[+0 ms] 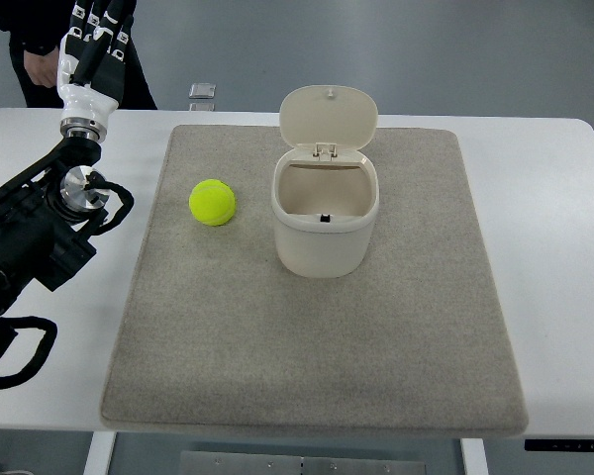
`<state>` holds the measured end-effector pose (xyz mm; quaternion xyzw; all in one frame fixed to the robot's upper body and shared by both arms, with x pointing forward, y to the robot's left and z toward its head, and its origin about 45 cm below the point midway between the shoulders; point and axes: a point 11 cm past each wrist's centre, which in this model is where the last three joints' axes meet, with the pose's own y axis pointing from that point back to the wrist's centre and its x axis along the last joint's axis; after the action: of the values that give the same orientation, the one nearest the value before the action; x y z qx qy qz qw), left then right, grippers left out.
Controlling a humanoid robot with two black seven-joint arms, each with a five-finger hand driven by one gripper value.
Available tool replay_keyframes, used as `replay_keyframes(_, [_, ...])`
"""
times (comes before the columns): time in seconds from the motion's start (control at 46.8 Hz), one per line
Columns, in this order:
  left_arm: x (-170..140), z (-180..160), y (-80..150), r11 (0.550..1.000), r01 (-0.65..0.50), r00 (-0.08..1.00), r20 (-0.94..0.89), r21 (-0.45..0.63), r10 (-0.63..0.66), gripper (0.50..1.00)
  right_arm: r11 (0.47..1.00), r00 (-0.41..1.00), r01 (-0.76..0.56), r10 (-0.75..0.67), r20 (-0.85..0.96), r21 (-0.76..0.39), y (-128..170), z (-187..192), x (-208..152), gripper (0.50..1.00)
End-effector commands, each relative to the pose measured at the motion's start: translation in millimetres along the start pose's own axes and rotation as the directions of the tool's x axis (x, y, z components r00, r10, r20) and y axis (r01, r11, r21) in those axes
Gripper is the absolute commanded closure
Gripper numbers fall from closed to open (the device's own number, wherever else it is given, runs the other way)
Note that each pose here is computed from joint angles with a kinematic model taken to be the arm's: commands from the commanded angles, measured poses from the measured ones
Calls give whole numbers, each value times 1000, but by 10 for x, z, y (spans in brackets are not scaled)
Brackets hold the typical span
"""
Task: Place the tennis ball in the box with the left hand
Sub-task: 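Swing the left hand forward over the mat toward the tennis ball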
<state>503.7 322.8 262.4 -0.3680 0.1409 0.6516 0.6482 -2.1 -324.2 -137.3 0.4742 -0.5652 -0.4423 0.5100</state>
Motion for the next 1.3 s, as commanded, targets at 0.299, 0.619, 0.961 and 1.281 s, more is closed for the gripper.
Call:
replay_keyframes(0.299, [24, 9, 0, 1000, -14, 1000, 11, -1, 14, 512, 1000, 1000, 0, 0, 0, 0, 0, -1, 0, 597])
replay_keyframes(0.619, [-3, 7, -6, 1000, 10, 999, 38, 14, -10, 512, 1000, 1000, 0, 0, 0, 0, 0, -1, 0, 599])
replay_keyframes(0.961, [-77, -29, -14, 992, 90, 986, 130, 88, -101, 523, 1000, 1000, 0, 0, 0, 0, 0, -1, 0, 597])
replay_keyframes(1.281, [-128, 96, -86, 952, 204, 907, 322, 230, -272, 525, 1000, 1000, 0, 0, 0, 0, 0, -1, 0, 599])
